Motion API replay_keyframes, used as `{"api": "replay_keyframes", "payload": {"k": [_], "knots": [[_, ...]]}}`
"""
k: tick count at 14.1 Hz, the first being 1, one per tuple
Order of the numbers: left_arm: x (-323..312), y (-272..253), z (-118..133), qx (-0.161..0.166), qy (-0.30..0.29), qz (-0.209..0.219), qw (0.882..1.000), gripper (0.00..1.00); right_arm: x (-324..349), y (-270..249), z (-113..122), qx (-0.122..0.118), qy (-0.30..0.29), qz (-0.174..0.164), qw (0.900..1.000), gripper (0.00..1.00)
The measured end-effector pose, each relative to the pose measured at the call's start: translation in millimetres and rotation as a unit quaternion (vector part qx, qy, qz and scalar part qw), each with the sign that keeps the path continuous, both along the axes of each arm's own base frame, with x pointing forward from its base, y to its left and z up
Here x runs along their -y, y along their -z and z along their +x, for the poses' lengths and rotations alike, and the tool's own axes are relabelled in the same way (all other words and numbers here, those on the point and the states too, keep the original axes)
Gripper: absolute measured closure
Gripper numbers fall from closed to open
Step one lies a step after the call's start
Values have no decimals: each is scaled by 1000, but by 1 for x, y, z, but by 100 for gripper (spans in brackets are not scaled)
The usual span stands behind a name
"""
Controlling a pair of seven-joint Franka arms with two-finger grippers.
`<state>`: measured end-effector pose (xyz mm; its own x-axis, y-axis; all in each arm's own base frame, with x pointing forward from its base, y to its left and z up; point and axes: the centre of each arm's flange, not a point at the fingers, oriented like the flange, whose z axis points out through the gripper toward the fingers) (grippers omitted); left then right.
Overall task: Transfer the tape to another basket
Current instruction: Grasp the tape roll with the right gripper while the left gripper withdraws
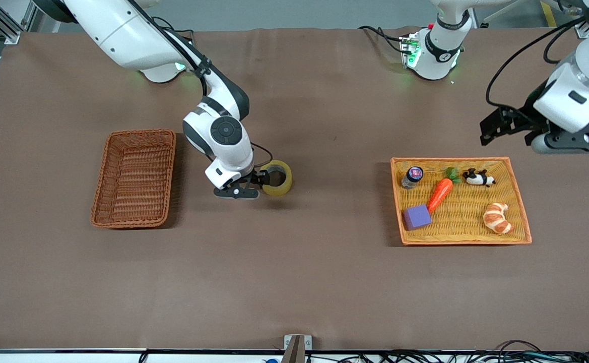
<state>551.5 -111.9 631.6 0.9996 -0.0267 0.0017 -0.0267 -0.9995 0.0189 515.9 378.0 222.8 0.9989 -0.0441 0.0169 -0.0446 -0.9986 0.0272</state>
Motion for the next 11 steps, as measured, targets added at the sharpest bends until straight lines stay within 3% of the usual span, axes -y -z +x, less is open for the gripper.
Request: {"api": "replay_keyframes", "payload": {"k": [3, 11], "knots": [[-8, 8, -10, -4, -3, 4, 1000, 1, -16, 10, -11, -1, -14, 10, 1000, 0], [-13, 26, 9, 17, -8, -2, 1000, 0, -28, 33, -20, 6, -47, 6, 999, 0]]}}
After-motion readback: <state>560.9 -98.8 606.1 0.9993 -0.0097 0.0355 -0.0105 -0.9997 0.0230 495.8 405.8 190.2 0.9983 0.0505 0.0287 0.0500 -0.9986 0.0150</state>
